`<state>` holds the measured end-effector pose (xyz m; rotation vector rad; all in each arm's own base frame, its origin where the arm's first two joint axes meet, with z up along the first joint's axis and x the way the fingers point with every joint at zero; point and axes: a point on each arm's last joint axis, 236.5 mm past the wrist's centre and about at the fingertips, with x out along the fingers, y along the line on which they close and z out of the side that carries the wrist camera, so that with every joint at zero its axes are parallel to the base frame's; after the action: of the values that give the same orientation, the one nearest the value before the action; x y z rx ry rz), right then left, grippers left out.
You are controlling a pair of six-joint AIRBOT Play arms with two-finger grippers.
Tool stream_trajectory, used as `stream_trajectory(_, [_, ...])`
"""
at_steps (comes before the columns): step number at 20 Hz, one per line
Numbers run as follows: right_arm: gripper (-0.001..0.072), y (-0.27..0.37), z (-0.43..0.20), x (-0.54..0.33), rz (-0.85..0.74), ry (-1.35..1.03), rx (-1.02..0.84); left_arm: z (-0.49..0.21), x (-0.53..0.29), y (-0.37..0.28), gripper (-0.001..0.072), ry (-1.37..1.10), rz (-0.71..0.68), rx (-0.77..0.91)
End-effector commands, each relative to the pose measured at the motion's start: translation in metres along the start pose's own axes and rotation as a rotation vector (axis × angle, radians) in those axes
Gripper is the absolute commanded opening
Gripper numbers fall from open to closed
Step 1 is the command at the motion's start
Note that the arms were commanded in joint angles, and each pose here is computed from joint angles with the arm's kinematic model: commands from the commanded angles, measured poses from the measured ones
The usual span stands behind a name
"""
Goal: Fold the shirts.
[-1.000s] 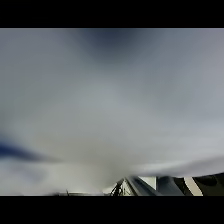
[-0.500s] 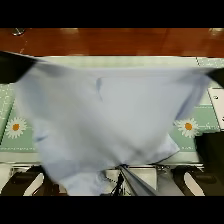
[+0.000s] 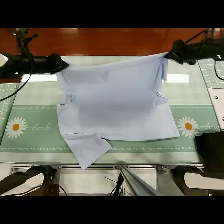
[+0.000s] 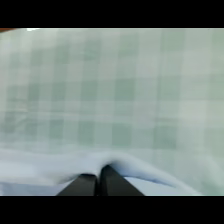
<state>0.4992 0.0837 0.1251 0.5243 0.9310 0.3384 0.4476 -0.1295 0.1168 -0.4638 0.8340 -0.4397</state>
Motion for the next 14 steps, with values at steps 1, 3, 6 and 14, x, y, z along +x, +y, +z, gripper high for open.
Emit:
stream_trajectory(1, [0.0592,-0.017,0.021,0.039,0.049,0.016,0.13,-0.019,0.022,0.006,0.0562,0.087,-0.031,-0.085])
stream_trajectory(3, [0.0624,-0.033,0.018,0.032,0.031,0.041,0.146,-0.042,0.014,0.008,0.0705,0.197,-0.045,-0.107])
stream_trajectory(6, [0.0623,-0.07,-0.014,-0.01,-0.019,0.19,0.109,-0.073,-0.021,0.038,0.0704,0.36,-0.036,-0.2])
stream_trajectory(14, [0.0618,-0.129,-0.166,-0.06,-0.164,0.259,0.185,-0.244,-0.076,0.115,0.0704,0.603,0.089,-0.589])
